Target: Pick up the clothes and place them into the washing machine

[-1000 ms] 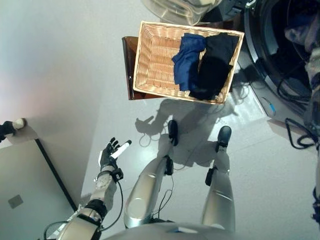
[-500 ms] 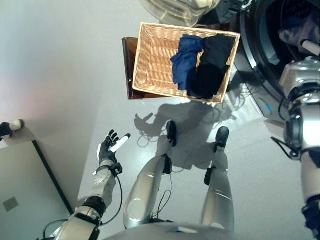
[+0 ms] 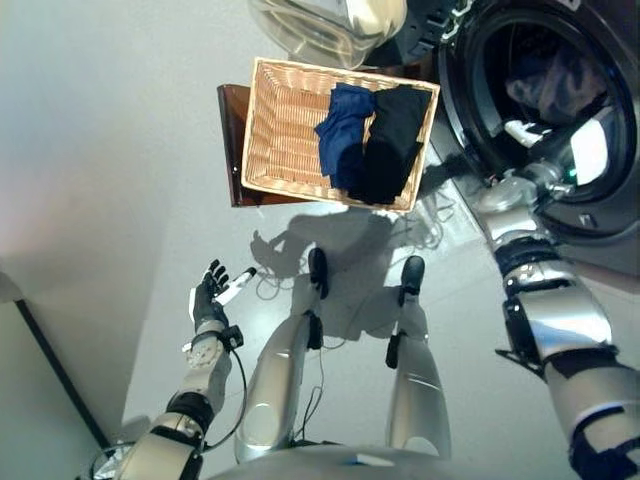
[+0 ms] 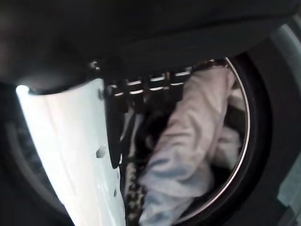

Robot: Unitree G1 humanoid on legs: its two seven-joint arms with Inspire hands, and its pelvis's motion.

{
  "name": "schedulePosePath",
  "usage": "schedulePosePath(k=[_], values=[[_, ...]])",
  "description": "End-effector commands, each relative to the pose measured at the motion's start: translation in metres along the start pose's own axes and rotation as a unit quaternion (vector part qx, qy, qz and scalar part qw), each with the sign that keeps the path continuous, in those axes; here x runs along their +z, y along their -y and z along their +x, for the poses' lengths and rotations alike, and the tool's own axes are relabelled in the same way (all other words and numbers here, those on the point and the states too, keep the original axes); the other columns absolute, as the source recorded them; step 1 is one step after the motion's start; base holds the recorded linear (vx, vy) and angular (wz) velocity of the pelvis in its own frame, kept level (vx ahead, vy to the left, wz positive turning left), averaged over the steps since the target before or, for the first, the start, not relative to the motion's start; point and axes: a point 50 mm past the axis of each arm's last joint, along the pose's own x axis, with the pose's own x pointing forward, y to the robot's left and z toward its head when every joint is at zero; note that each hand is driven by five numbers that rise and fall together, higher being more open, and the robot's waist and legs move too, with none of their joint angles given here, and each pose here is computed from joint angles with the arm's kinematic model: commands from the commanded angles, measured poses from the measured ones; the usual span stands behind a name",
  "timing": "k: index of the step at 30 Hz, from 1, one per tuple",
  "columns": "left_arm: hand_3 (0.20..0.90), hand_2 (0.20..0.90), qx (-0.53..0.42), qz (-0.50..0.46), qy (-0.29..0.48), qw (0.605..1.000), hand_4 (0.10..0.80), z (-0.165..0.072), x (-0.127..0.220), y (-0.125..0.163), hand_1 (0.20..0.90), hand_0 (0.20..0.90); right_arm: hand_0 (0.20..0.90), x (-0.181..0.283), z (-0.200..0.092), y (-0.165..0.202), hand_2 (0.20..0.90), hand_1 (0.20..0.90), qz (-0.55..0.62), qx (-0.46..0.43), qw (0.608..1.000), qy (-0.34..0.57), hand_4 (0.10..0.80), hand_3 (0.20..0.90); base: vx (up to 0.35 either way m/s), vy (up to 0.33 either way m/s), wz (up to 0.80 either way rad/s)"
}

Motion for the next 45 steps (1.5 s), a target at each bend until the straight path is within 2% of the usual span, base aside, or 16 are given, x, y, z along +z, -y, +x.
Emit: schedulePosePath(k=[1, 2, 5, 8, 10, 12, 17, 18, 19, 20, 22, 25, 29, 37, 45], values=[[0.9, 0.9, 0.063, 0.008, 0.003, 0.998, 0.8, -0.003, -0.007, -0.027, 0.9, 0.9, 0.9, 0.02, -0.003, 0.007, 0.9, 0.9, 0.007, 0.013, 0.989, 0.149, 0.8, 0.9, 0.0, 0.0, 0.0], [0.9, 0.9, 0.067, 0.012, -0.001, 0.998, 0.8, -0.003, -0.008, -0.03, 0.9, 0.9, 0.9, 0.023, -0.011, 0.004, 0.9, 0.9, 0.004, 0.045, 0.982, 0.181, 0.8, 0.9, 0.012, -0.017, 0.03], [0.9, 0.9, 0.072, 0.022, -0.009, 0.997, 0.8, -0.004, -0.012, -0.035, 0.9, 0.9, 0.9, 0.02, -0.019, 0.003, 0.9, 0.9, 0.003, 0.067, 0.977, 0.202, 0.8, 0.9, 0.008, -0.007, 0.02], [0.9, 0.9, 0.07, 0.038, -0.007, 0.997, 0.8, -0.005, -0.013, -0.039, 0.9, 0.9, 0.9, 0.023, -0.025, 0.0, 0.9, 0.9, -0.074, 0.092, 0.95, 0.287, 0.8, 0.9, 0.017, -0.012, 0.04], [0.9, 0.9, 0.059, 0.057, -0.005, 0.997, 0.8, -0.005, -0.012, -0.04, 0.9, 0.9, 0.9, 0.041, -0.023, 0.0, 0.9, 0.9, -0.144, 0.097, 0.91, 0.378, 0.8, 0.9, 0.02, -0.009, 0.04], [0.9, 0.9, 0.058, 0.059, -0.004, 0.997, 0.8, -0.005, -0.011, -0.04, 0.9, 0.9, 0.9, 0.044, -0.022, 0.002, 0.9, 0.9, -0.149, 0.092, 0.904, 0.39, 0.8, 0.9, 0.005, -0.001, 0.11], [0.9, 0.9, 0.057, 0.073, -0.008, 0.996, 0.8, -0.004, -0.012, -0.043, 0.9, 0.9, 0.9, 0.071, -0.023, -0.007, 0.9, 0.9, -0.251, 0.096, 0.832, 0.485, 0.8, 0.9, 0.003, -0.003, 0.07], [0.9, 0.9, 0.055, 0.074, -0.008, 0.996, 0.8, -0.004, -0.012, -0.042, 0.9, 0.9, 0.9, 0.083, -0.024, -0.012, 0.9, 0.9, -0.282, 0.097, 0.806, 0.511, 0.8, 0.9, -0.001, 0.003, 0.13], [0.9, 0.9, 0.055, 0.074, -0.008, 0.996, 0.8, -0.004, -0.012, -0.042, 0.9, 0.9, 0.9, 0.084, -0.024, -0.013, 0.9, 0.9, -0.282, 0.097, 0.806, 0.512, 0.8, 0.9, 0.0, 0.0, 0.0], [0.9, 0.9, 0.056, 0.077, -0.009, 0.995, 0.8, -0.003, -0.011, -0.043, 0.9, 0.9, 0.9, 0.098, -0.03, -0.018, 0.9, 0.9, -0.303, 0.097, 0.779, 0.541, 0.8, 0.9, 0.0, 0.0, 0.0], [0.9, 0.9, 0.056, 0.077, -0.008, 0.995, 0.8, -0.002, -0.01, -0.042, 0.9, 0.9, 0.9, 0.105, -0.033, -0.02, 0.9, 0.9, -0.303, 0.096, 0.774, 0.548, 0.8, 0.9, -0.004, 0.006, 0.08], [0.9, 0.9, 0.049, 0.083, -0.002, 0.995, 0.8, -0.002, -0.007, -0.041, 0.9, 0.9, 0.9, 0.126, -0.048, -0.031, 0.9, 0.9, -0.326, 0.104, 0.728, 0.593, 0.8, 0.9, -0.002, 0.002, 0.09], [0.9, 0.9, 0.045, 0.081, 0.006, 0.996, 0.8, 0.0, -0.003, -0.042, 0.9, 0.9, 0.9, 0.152, -0.059, -0.035, 0.9, 0.9, -0.333, 0.108, 0.697, 0.626, 0.8, 0.9, -0.004, -0.005, 0.08], [0.9, 0.9, 0.037, 0.077, 0.018, 0.996, 0.8, 0.001, 0.002, -0.038, 0.9, 0.9, 0.9, 0.165, -0.069, -0.043, 0.9, 0.9, -0.341, 0.12, 0.685, 0.632, 0.8, 0.9, -0.006, -0.005, 0.17], [0.9, 0.9, 0.017, 0.071, 0.048, 0.996, 0.8, 0.004, 0.015, -0.029, 0.9, 0.9, 0.9, 0.173, -0.075, -0.05, 0.9, 0.9, -0.378, 0.121, 0.656, 0.642, 0.8, 0.9, -0.018, -0.004, 0.11]])
